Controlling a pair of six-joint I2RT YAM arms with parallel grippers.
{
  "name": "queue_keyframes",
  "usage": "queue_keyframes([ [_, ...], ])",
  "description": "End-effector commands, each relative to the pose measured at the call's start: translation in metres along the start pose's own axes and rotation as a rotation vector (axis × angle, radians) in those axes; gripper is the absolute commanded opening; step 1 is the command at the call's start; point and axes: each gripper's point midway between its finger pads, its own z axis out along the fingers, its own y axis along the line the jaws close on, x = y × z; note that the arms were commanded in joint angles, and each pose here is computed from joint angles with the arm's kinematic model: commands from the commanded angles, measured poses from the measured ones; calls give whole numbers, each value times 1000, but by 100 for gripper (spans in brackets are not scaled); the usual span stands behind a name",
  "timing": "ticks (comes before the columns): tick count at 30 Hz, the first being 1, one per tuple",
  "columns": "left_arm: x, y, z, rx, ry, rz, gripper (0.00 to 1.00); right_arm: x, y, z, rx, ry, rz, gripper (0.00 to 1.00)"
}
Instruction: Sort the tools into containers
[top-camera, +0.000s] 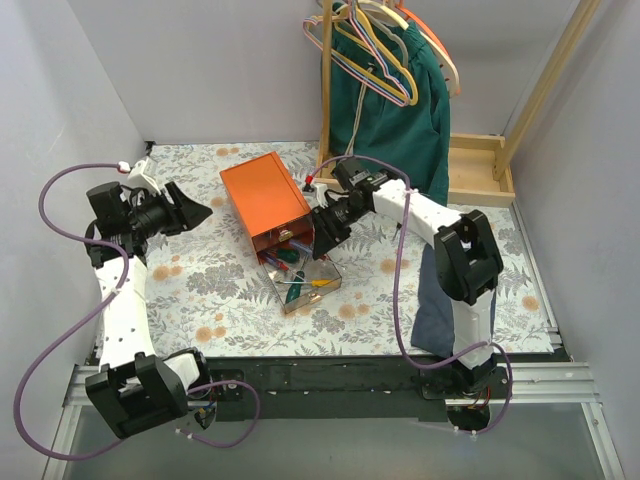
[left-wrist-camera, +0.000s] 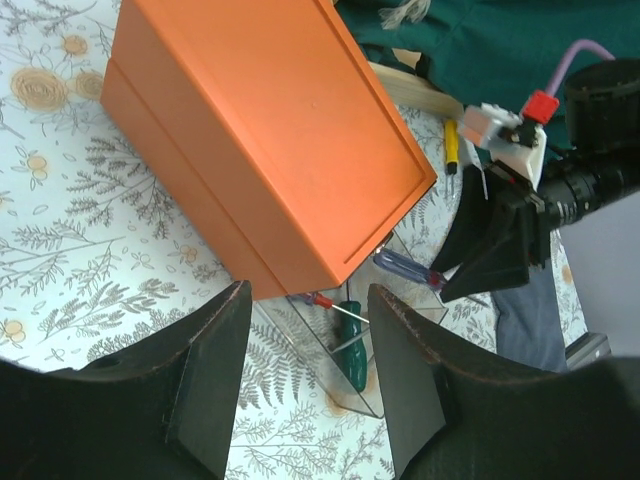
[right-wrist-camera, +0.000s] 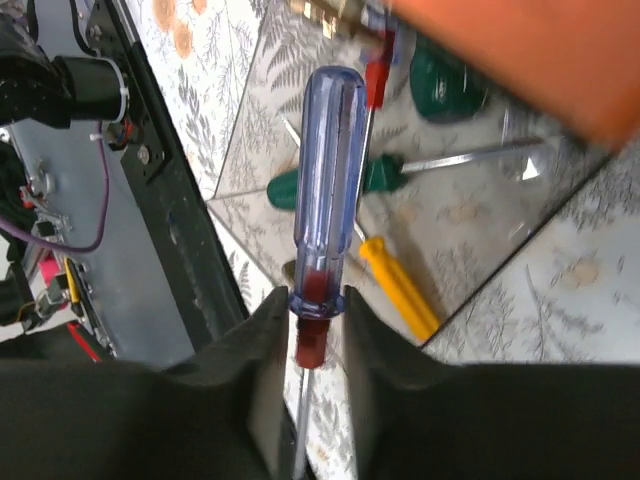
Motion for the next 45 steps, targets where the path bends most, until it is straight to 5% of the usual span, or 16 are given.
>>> queue_keyframes([
  [1, 9, -1, -8, -19, 2, 10, 50, -40, 25, 6, -67, -80, -87, 57],
  [4, 8, -2, -8, -17, 1, 8, 50, -39, 29, 1, -78, -73, -170, 75],
  [13, 10, -1, -6, -5, 5, -2, 50, 18, -20, -79, 75, 52, -415, 74],
  [21, 16, 5, -4, -14, 13, -19, 50, 76, -128, -144, 278, 587, -970, 74],
  [25, 16, 6, -2, -14, 17, -22, 50, 68, -163, -160, 363, 721, -1165, 75],
  [45, 19, 22, -2, -54, 27, -55, 50, 47, -275, -144, 484, 981, -1437, 71],
])
